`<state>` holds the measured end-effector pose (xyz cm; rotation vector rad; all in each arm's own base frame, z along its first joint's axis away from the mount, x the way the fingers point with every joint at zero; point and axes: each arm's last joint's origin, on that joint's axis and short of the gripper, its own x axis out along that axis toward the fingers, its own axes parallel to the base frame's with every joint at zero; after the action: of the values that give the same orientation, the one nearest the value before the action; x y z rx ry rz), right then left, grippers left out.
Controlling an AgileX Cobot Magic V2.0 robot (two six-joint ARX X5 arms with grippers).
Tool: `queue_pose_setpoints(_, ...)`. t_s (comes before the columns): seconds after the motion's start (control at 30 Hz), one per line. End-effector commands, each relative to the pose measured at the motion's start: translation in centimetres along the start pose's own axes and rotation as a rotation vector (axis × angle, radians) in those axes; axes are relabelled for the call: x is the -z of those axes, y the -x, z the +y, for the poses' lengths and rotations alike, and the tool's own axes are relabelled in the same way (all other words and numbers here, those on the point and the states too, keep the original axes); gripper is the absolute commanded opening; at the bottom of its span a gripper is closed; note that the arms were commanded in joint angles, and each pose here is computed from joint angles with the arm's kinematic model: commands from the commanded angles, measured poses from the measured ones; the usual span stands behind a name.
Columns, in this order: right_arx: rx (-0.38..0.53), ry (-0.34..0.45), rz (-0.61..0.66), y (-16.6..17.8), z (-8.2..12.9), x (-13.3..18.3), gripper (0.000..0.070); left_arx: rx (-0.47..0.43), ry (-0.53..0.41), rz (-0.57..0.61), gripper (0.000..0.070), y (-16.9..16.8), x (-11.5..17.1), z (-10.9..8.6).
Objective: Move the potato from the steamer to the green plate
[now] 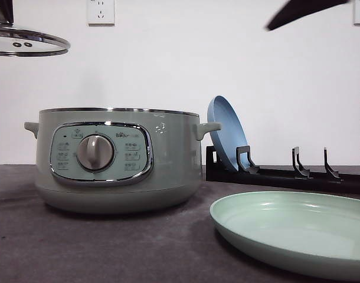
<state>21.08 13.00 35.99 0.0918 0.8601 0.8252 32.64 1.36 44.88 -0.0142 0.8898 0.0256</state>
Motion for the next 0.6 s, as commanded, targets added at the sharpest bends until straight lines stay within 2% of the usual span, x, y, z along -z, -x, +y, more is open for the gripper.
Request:
queue_pose_setpoints(0.0, -0.015, 0.07, 0.038, -1.7, 0.2, -2.1, 0.0479, 0.0, -0.002, -0.074, 0.001, 1.3, -0.6, 0.1)
queue_pose_setpoints(0.27, -0.041, 0.158, 0.179, -8.8, 1.1, -8.2, 0.0479, 0.0, -0.002, -0.072, 0.001, 1.3, -0.6, 0.1)
queue_pose_setpoints(0.4, -0.033, 0.188, 0.226, -12.3, 1.7, -10.0, 0.0479, 0.0, -0.002, -0.07, 0.001, 1.3, -0.6, 0.1)
queue_pose_setpoints(0.57, 0.025, 0.27, 0.248, -16.1, 2.3, -11.2, 0.048, 0.0, -0.002, -0.068, 0.001, 1.3, -0.5, 0.1)
